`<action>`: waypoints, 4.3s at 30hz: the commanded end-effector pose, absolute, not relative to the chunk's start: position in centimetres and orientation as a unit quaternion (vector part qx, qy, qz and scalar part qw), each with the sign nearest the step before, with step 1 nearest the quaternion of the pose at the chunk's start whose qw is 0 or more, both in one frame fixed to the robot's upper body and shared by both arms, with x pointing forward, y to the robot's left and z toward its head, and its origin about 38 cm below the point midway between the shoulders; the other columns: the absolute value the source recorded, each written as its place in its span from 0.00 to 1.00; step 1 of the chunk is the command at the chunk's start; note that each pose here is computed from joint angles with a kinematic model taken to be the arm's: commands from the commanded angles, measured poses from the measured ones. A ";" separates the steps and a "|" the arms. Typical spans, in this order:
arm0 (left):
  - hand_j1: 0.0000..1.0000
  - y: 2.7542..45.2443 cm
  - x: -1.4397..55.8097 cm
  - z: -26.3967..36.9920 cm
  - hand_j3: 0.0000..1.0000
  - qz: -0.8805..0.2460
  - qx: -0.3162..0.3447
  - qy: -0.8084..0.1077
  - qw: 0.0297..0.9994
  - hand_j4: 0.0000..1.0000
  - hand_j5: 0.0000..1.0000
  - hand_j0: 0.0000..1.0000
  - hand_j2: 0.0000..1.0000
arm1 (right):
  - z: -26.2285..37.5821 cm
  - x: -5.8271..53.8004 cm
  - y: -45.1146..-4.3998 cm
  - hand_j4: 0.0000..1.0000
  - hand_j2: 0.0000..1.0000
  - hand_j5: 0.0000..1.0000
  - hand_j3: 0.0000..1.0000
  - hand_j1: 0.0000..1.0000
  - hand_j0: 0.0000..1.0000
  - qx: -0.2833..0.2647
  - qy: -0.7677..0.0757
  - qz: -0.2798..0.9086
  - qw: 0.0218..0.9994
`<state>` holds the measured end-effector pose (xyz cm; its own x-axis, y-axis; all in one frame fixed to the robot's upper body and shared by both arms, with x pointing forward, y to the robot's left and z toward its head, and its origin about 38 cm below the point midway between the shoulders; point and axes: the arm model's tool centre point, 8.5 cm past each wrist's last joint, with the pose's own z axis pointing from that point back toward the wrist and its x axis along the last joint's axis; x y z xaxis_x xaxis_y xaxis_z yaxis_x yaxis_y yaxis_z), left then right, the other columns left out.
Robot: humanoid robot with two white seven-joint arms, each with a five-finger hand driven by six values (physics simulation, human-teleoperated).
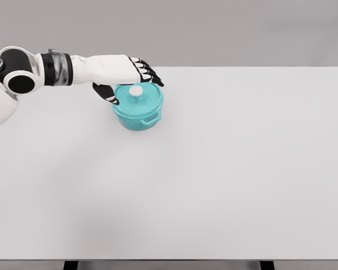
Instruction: Open the lid of the pot with left arm
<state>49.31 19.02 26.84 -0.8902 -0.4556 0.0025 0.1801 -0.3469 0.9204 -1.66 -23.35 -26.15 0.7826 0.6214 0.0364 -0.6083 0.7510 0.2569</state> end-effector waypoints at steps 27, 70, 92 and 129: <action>0.84 17.9 51.9 23.3 0.84 -0.830 0.145 -0.489 0.227 0.84 0.84 0.84 0.84 | -26.1 -1.7 -23.4 1.00 1.00 1.00 1.00 1.00 1.00 0.128 0.026 0.329 0.935; 0.65 18.0 53.1 22.7 0.65 -0.837 0.159 -0.466 0.239 0.65 0.65 0.65 0.65 | -26.1 -1.7 -23.4 1.00 1.00 1.00 1.00 1.00 1.00 0.128 0.026 0.329 0.935; 0.50 17.9 53.2 23.1 0.50 -0.836 0.162 -0.468 0.237 0.50 0.50 0.50 0.50 | -26.1 -1.7 -23.4 1.00 1.00 1.00 1.00 1.00 1.00 0.128 0.026 0.329 0.935; 0.96 32.4 52.3 24.0 0.96 -0.833 0.234 -0.387 0.318 0.96 0.96 0.96 0.96 | -26.1 -1.8 -23.4 1.00 1.00 1.00 1.00 1.00 1.00 0.129 0.026 0.329 0.935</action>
